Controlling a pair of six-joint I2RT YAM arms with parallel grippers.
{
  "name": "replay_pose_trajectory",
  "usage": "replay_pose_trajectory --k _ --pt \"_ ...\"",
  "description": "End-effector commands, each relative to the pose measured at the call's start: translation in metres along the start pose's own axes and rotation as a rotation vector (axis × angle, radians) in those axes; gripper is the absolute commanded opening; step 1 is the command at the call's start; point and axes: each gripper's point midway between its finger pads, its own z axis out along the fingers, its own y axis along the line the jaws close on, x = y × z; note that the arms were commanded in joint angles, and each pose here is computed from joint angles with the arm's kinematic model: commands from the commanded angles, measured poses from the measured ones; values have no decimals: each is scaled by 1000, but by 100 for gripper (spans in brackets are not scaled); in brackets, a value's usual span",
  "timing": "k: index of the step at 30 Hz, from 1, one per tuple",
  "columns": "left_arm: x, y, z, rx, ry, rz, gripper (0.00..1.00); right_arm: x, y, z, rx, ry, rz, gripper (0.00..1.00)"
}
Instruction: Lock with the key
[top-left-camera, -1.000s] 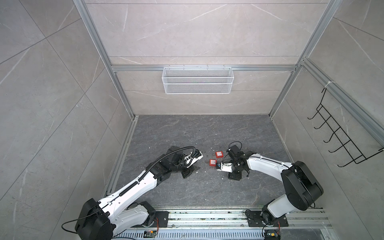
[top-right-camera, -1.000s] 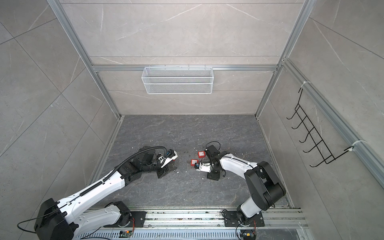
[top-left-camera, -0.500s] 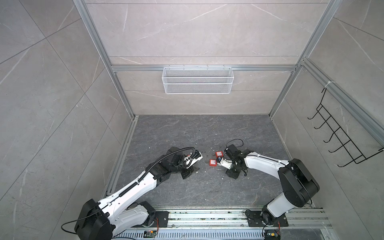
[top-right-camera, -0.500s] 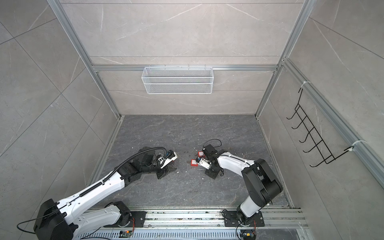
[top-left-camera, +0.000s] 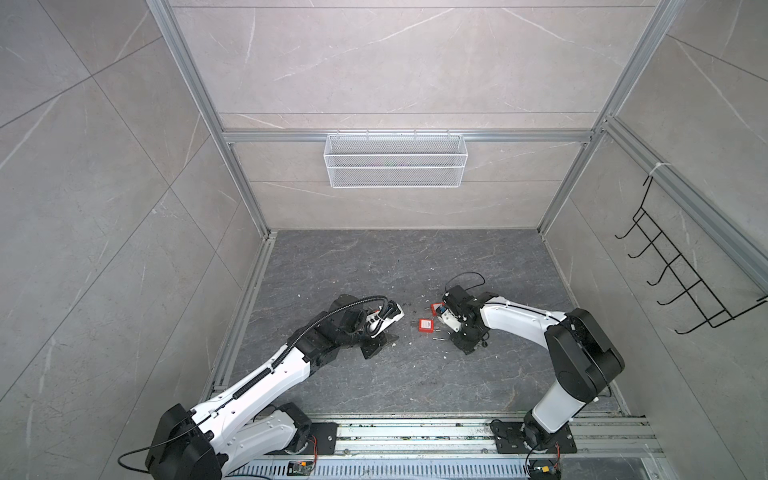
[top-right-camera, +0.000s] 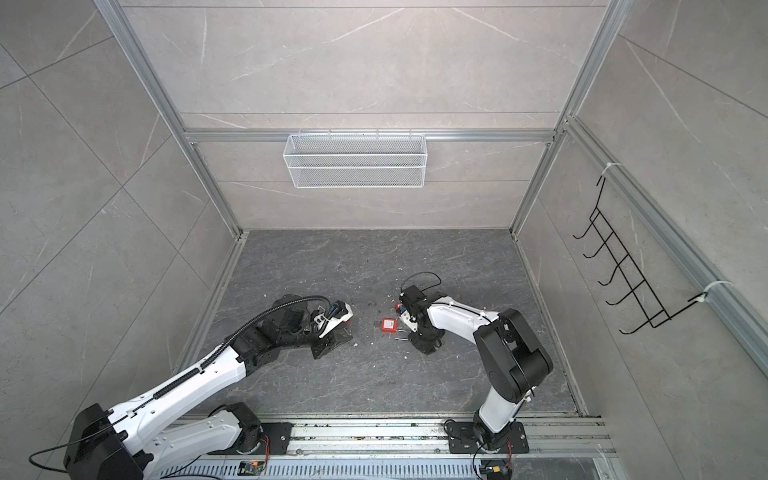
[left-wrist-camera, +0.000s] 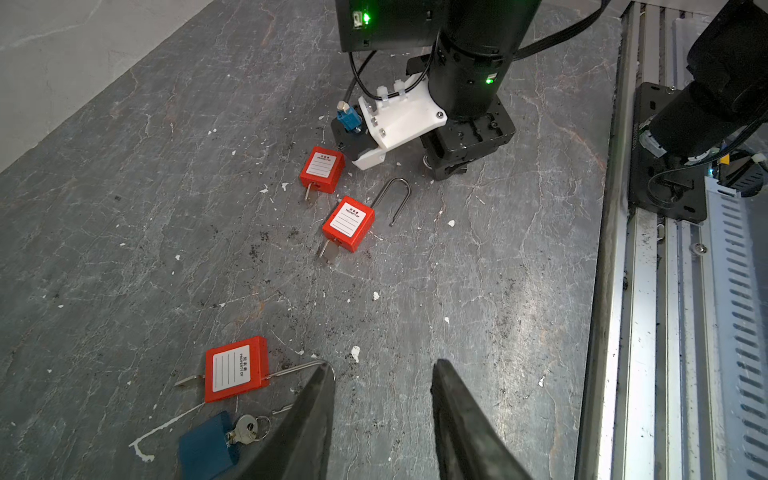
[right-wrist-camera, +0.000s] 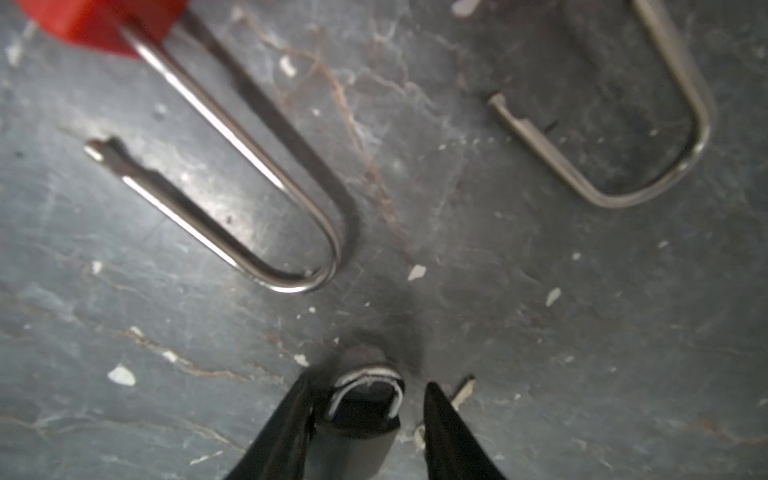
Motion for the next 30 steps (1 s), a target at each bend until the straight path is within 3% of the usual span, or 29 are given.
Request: replay_pose_trajectory --k 1,7,14,21,27,30 --pt "-4 0 -6 -15 -20 -5 41 -1 -4 -8 15 44 77 49" --pt "-7 1 -10 -22 -30 -2 41 -5 -10 -22 33 44 144 51" --pt "-14 8 -19 -80 -55 -27 41 -39 -8 -79 -2 -260 186 54" --pt "-19 30 -29 -209 -84 -173 41 -64 13 -95 -39 -420 75 56" --pt "-15 43 -27 -253 -73 -298 41 -96 4 -91 -10 -424 189 58" --pt "-10 45 -23 -256 -59 -326 41 -112 -10 -91 22 -431 351 59"
